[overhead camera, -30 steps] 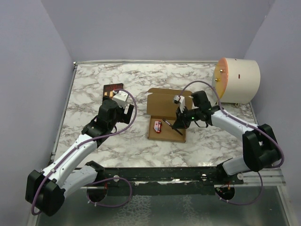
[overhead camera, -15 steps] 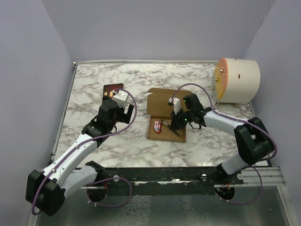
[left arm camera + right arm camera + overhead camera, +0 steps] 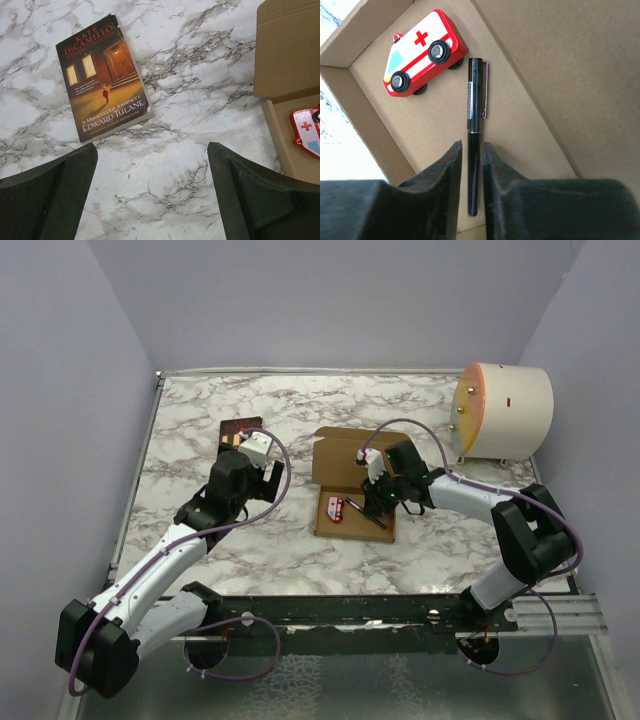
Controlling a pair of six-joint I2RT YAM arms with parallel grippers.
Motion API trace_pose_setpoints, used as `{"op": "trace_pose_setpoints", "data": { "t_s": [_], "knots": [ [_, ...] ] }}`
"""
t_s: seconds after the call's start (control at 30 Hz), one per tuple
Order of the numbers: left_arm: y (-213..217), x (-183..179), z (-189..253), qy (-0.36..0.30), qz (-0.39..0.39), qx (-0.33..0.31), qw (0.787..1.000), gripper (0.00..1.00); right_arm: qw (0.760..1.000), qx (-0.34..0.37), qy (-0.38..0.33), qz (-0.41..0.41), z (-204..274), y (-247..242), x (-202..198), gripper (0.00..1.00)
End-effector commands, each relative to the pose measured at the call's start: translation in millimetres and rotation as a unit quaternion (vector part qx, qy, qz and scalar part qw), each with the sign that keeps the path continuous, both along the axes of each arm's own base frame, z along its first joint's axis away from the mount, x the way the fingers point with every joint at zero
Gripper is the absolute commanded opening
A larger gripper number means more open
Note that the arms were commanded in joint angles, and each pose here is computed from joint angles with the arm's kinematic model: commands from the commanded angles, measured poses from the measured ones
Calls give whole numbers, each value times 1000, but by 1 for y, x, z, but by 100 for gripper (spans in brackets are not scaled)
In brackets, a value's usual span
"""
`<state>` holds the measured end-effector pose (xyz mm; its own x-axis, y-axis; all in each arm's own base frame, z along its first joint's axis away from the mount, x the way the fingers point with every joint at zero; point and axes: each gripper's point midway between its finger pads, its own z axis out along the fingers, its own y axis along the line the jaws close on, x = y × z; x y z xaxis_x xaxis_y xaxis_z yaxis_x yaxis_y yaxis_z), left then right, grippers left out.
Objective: Fold the paper box
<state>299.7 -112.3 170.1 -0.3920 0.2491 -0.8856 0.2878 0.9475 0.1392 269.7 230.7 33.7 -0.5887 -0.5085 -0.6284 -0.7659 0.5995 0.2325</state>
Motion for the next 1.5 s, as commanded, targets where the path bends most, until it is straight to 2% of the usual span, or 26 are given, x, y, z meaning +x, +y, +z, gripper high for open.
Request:
{"op": "trace_pose_setpoints", "data": {
  "t_s": [0.0, 0.23, 0.4, 0.5, 0.57, 0.7, 0.8, 0.83, 0.9, 1.07, 1.17, 1.37, 1.47],
  "knots": [
    [-2, 3, 2, -9, -6, -4, 1000, 95, 1000, 1, -31, 3, 14, 5, 13, 24],
    [-3, 3, 3, -10, -8, -6, 1000, 95, 998, 12, -49, 22, 28, 6, 9, 28],
    [-6, 3, 5, -16, -18, -13, 1000, 95, 991, 53, -65, 101, 61, 4, -5, 43],
    [-15, 1, 10, -24, -38, -37, 998, 95, 978, 123, -73, 150, 96, -3, -15, 47],
    [-23, -1, 15, -35, -53, -61, 996, 94, 971, 156, -93, 154, 117, -12, -14, 50],
    [-35, -1, 29, -69, -79, -113, 988, 93, 959, 178, -166, 148, 156, -34, -6, 55],
    [-46, 1, 37, -77, -90, -170, 978, 94, 955, 156, -219, 122, 182, -46, 8, 70],
    [-51, 3, 39, -72, -95, -191, 974, 94, 955, 154, -228, 112, 189, -47, 14, 77],
    [-62, 7, 42, -58, -113, -227, 966, 95, 959, 160, -217, 82, 194, -47, 26, 99],
    [-84, 23, 44, -2, -175, -323, 930, 96, 954, 230, -108, 157, 199, -27, 13, 99],
    [-92, 32, 48, 36, -213, -378, 900, 95, 958, 223, -136, 115, 199, -40, 23, 99],
    [-107, 58, 30, 100, -252, -395, 878, 88, 961, 232, -134, 70, 184, -57, 15, 98],
    [-112, 73, 15, 115, -266, -380, 879, 83, 960, 241, -133, 50, 182, -67, 18, 98]
  ]
}}
